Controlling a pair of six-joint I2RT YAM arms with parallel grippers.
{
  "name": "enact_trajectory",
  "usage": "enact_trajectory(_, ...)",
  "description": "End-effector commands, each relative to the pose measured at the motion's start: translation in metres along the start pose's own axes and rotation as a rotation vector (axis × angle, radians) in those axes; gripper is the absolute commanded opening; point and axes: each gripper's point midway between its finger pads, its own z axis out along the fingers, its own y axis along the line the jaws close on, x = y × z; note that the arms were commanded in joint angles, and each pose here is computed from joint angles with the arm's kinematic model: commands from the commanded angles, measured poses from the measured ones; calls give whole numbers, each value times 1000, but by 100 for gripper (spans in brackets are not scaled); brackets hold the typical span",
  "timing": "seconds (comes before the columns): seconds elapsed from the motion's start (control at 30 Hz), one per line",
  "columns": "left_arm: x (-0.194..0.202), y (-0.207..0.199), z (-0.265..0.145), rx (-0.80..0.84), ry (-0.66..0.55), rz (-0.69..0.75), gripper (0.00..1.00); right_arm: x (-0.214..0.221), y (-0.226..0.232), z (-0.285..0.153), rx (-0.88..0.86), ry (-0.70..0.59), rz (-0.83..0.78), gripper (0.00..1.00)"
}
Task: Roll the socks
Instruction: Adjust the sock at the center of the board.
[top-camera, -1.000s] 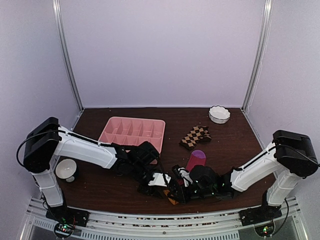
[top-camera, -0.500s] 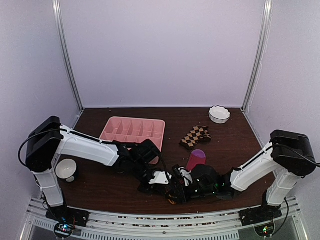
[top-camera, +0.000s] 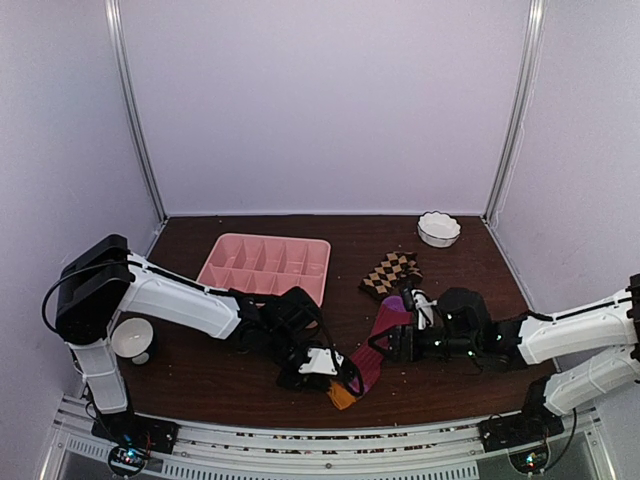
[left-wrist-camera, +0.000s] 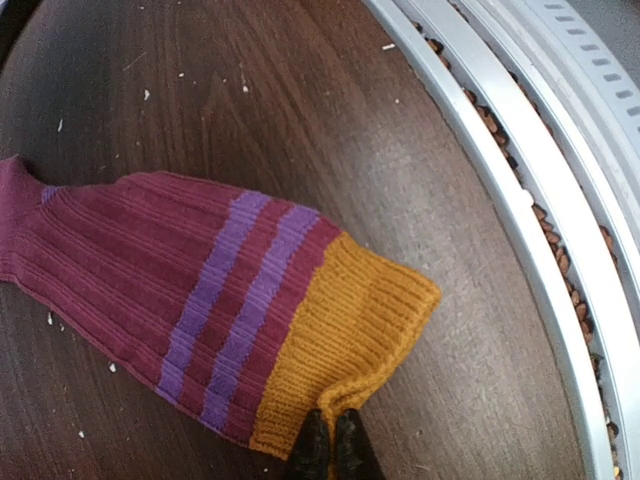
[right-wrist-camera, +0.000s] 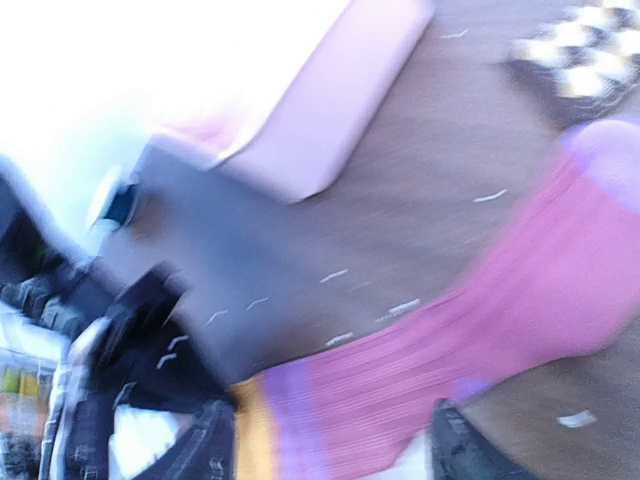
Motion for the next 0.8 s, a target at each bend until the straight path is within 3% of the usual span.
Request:
enact_trajectory(0.0, 6, 2, 0, -23, 29, -21, 0, -12, -69, -8, 293, 50, 6, 54)
enact_trajectory(0.17, 9, 1, -3, -24, 49, -38, 0, -20, -91, 11, 429, 152, -37, 30)
enact_trajectory(0.4, 15, -12, -10, 7, 71, -68, 0, -8, -110, 47, 501, 297, -60, 16)
enact_trajectory(0.77, 28, -29, -22, 38, 122, -93, 0, -29, -82, 126, 457, 376, -130, 11)
